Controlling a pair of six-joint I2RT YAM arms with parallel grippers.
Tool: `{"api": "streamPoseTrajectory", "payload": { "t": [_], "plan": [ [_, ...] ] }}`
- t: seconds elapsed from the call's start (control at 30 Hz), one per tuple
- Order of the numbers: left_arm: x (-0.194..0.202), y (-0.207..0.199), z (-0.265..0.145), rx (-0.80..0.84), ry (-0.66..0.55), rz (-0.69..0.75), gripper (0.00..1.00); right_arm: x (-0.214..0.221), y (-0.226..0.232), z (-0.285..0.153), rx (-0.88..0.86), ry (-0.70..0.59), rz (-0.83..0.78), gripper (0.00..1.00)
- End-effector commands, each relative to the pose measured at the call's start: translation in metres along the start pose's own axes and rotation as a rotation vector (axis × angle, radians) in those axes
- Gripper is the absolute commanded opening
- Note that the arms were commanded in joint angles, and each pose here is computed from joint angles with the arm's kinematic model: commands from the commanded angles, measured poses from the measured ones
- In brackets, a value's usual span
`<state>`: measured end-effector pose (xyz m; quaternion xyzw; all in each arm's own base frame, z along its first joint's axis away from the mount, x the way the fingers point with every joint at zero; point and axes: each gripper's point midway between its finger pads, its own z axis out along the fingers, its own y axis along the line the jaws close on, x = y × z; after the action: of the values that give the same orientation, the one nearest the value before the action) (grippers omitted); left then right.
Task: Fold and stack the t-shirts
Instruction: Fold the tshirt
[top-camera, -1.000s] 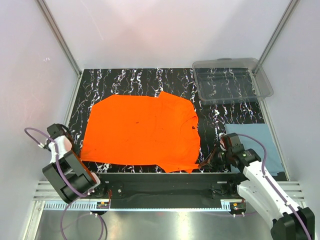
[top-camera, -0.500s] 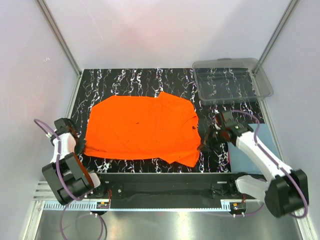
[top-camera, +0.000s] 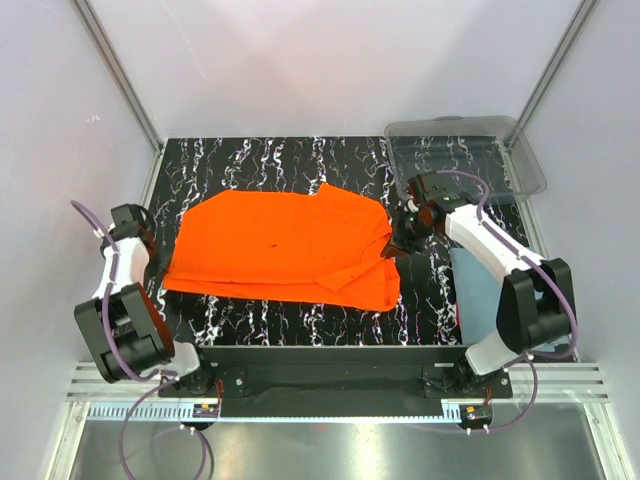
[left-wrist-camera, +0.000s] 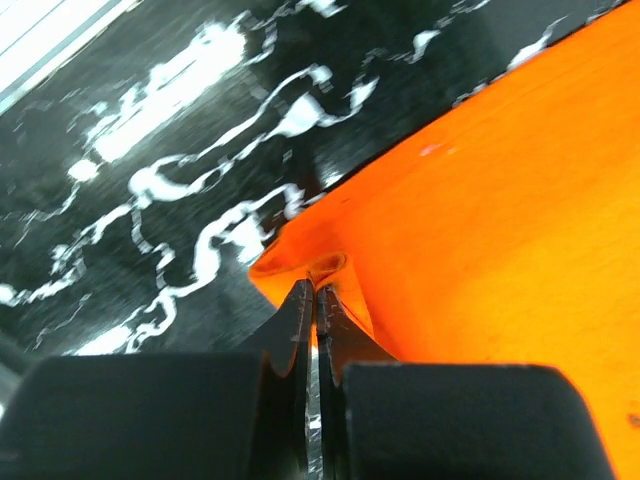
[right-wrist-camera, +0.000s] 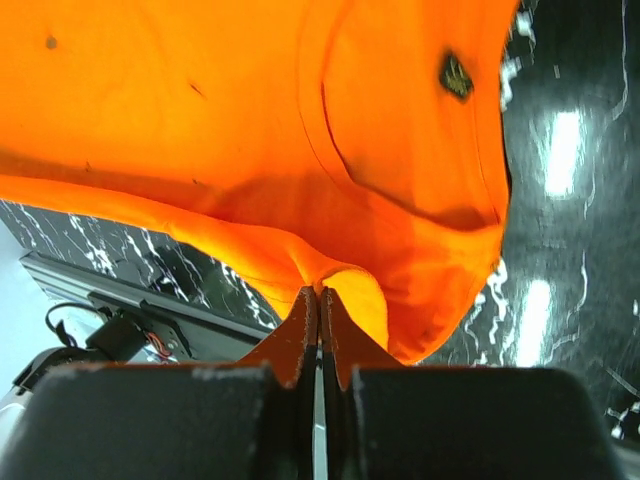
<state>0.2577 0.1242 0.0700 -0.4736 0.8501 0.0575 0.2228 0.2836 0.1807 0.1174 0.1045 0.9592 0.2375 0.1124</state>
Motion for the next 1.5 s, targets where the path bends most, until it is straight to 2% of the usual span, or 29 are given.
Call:
{"api": "streamPoseTrajectory", "payload": {
  "t": [0.0, 0.3, 0.77, 0.97, 1.3, 1.47],
  "plan": [
    [-0.026, -0.022, 0.001, 0.028, -0.054, 0.014, 0.0, -0.025, 0.013, -0.002, -0.012, -0.052, -0.064, 0.0],
    [-0.034, -0.046, 0.017, 0.03, -0.029, 0.047, 0.0, -0.046, 0.029, 0.01, -0.041, -0.036, -0.095, 0.0],
    [-0.04, -0.053, 0.029, 0.027, -0.024, 0.049, 0.0, -0.078, 0.034, 0.009, 0.0, -0.119, -0.117, 0.0],
    [-0.044, -0.055, 0.029, 0.03, -0.036, 0.037, 0.0, -0.083, 0.03, 0.018, 0.008, -0.103, -0.118, 0.0],
    [-0.039, -0.058, 0.034, 0.041, -0.013, 0.039, 0.04, -0.089, 0.026, 0.026, 0.017, -0.091, -0.111, 0.0],
    [-0.043, -0.054, 0.028, 0.038, -0.043, 0.044, 0.14, -0.091, 0.022, 0.017, 0.025, -0.117, -0.099, 0.0]
  ]
}}
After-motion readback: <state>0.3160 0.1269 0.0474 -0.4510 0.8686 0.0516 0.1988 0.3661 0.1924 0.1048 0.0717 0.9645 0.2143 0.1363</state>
